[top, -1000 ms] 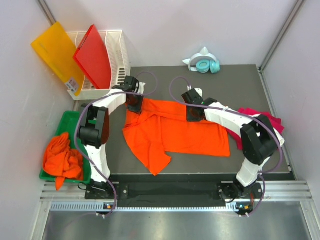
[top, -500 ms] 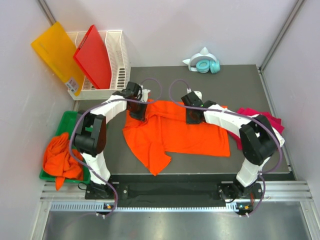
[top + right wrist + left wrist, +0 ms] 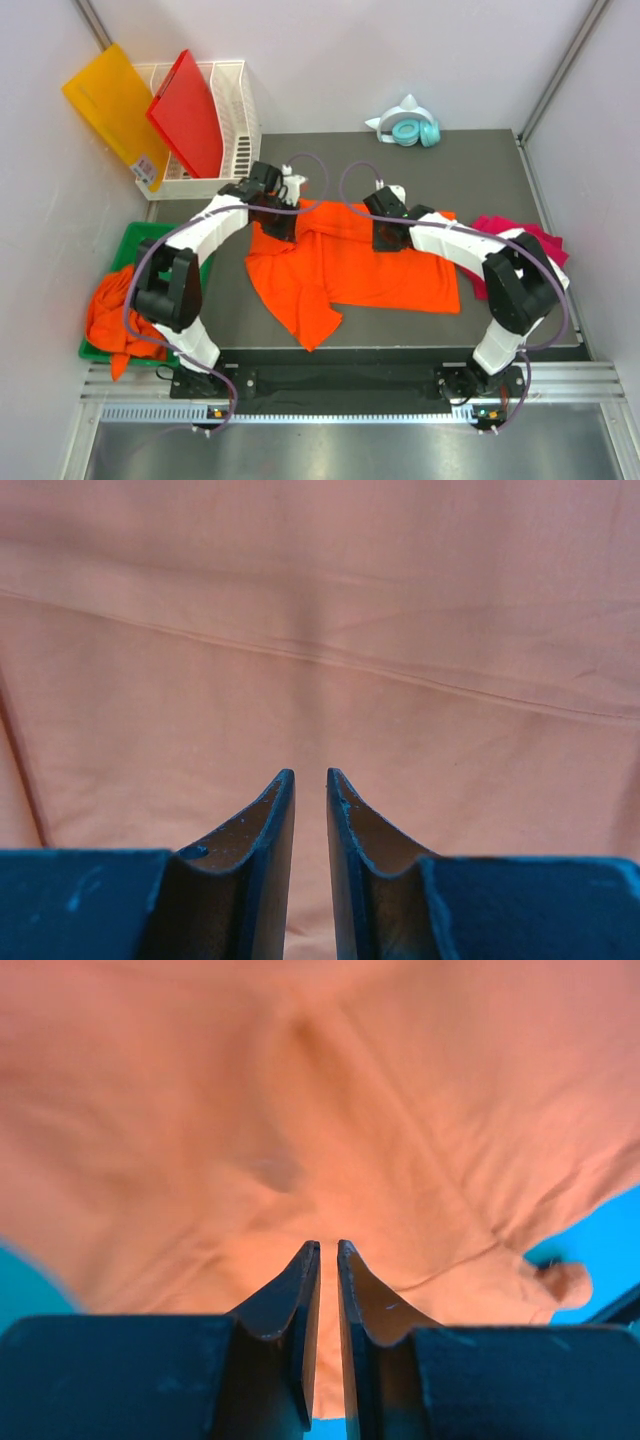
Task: Fold and stack the t-shirts
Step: Fold the flattened tshirt in 1/3 of the way
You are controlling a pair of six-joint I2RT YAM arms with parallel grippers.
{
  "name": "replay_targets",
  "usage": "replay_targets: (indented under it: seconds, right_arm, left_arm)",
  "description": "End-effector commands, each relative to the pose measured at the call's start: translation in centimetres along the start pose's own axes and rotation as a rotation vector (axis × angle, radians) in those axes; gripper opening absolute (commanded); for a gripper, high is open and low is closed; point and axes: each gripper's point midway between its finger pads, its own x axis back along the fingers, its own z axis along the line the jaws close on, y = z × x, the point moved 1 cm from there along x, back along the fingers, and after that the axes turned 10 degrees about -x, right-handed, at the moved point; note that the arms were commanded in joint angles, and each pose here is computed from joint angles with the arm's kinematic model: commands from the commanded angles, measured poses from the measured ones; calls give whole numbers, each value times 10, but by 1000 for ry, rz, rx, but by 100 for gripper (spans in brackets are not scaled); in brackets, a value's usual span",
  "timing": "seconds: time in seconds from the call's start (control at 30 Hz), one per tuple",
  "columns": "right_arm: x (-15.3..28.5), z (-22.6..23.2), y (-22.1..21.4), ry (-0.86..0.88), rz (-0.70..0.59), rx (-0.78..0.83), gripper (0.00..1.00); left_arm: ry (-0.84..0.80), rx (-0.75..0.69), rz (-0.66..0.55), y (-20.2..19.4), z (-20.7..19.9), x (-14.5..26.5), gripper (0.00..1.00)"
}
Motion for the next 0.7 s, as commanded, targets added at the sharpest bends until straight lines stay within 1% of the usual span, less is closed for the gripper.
replay_targets:
  seconds: [0.0, 0.1, 0.13, 0.17, 0.2, 0.23, 0.33, 0.47, 0.6, 0.67]
  right_arm:
    - [20, 10, 11, 47, -67, -27, 20]
    - [22, 7, 6, 39, -63, -29, 20]
    - [22, 5, 6, 35, -66, -29, 20]
    - [23, 4, 5, 32, -65, -29, 20]
    - [23, 2, 4, 26, -63, -30, 20]
    - [24, 1, 4, 21, -66, -29, 20]
    - [26, -3, 3, 10, -71, -29, 20]
    - [25, -7, 1, -8, -68, -24, 20]
    - [25, -5, 3, -9, -69, -26, 20]
    - [24, -2, 5, -2, -68, -29, 20]
  left_arm:
    - [150, 22, -283, 74, 38, 51, 18]
    - [229, 47, -296, 84, 60, 42, 18]
    - [234, 62, -248, 77, 67, 25, 18]
    - [227, 64, -240, 82, 71, 19, 17]
    - [202, 78, -172, 71, 70, 9, 16]
    - [173, 91, -126, 70, 73, -9, 16]
    - [150, 110, -70, 58, 76, -34, 14]
    - [141, 92, -71, 58, 70, -43, 14]
    - [112, 83, -30, 46, 62, -50, 14]
    - [102, 76, -34, 42, 56, -48, 14]
